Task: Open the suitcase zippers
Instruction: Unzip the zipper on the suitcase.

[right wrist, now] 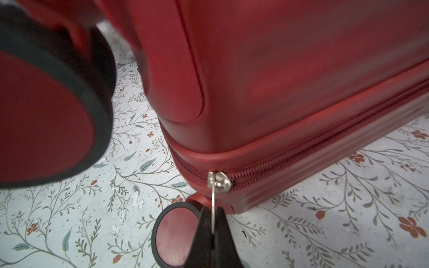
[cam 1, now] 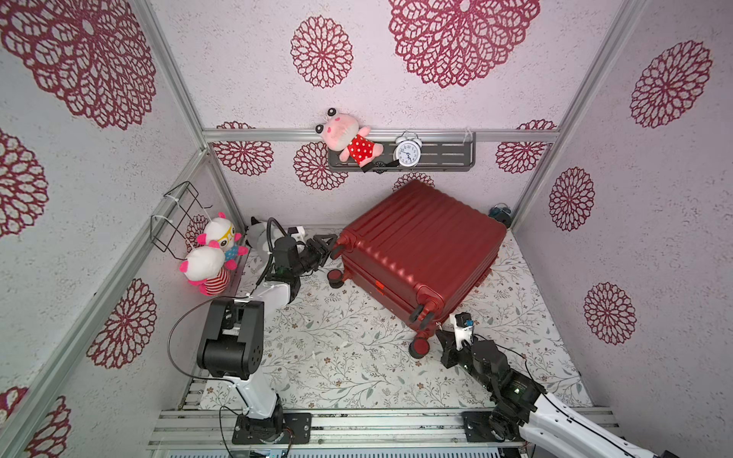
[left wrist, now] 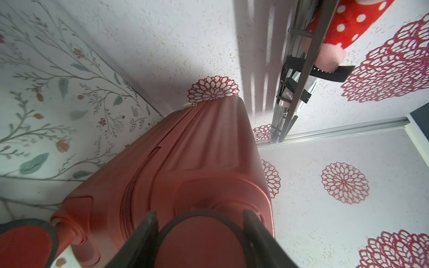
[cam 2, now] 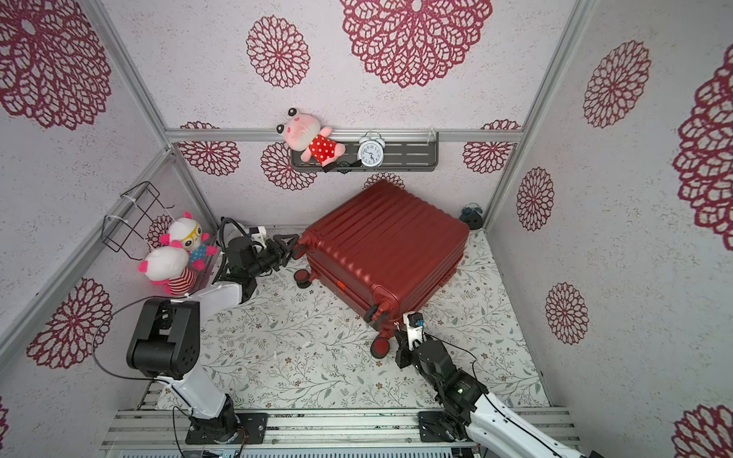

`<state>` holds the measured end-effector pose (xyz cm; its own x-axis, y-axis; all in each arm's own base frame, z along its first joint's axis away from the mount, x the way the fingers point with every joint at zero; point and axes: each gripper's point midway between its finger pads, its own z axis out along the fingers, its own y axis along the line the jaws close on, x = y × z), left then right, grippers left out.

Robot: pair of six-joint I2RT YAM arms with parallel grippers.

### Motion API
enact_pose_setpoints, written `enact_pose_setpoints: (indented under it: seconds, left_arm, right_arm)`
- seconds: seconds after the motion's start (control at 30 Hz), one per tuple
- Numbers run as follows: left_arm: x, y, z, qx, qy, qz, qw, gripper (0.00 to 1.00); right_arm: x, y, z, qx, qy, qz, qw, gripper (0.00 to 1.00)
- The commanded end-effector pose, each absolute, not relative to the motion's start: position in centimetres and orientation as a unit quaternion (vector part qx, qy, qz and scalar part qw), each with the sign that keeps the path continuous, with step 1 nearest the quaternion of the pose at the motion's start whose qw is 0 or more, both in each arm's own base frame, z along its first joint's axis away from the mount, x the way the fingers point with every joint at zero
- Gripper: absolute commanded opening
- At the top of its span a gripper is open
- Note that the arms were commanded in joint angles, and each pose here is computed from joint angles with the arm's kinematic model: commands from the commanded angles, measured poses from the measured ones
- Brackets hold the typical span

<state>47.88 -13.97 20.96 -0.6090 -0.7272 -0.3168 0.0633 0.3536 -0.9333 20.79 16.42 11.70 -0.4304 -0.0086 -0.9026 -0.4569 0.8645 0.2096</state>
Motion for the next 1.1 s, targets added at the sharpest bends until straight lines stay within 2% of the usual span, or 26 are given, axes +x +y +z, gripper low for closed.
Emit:
enact_pose_setpoints:
  seconds: [0.0,0.57,1.07]
  left_arm:
    - [45.8,-15.2,24.3,-0.175,0.725,-0.530,0.403,0.26]
    - [43.9,-16.9,22.7,-0.164,0.750,-0.513,0.384,0.24]
    - [37.0,-17.8,22.8,-0.101,0.770,-0.506,0.374,0.22]
  right_arm:
    - [19.9,18.7,14.3,-0.188,0.776,0.259,0.543,0.00]
    - [18.1,22.2,14.8,-0.285,0.746,0.238,0.553,0.00]
    - [19.5,22.0,14.3,-0.265,0.778,0.195,0.535,0.00]
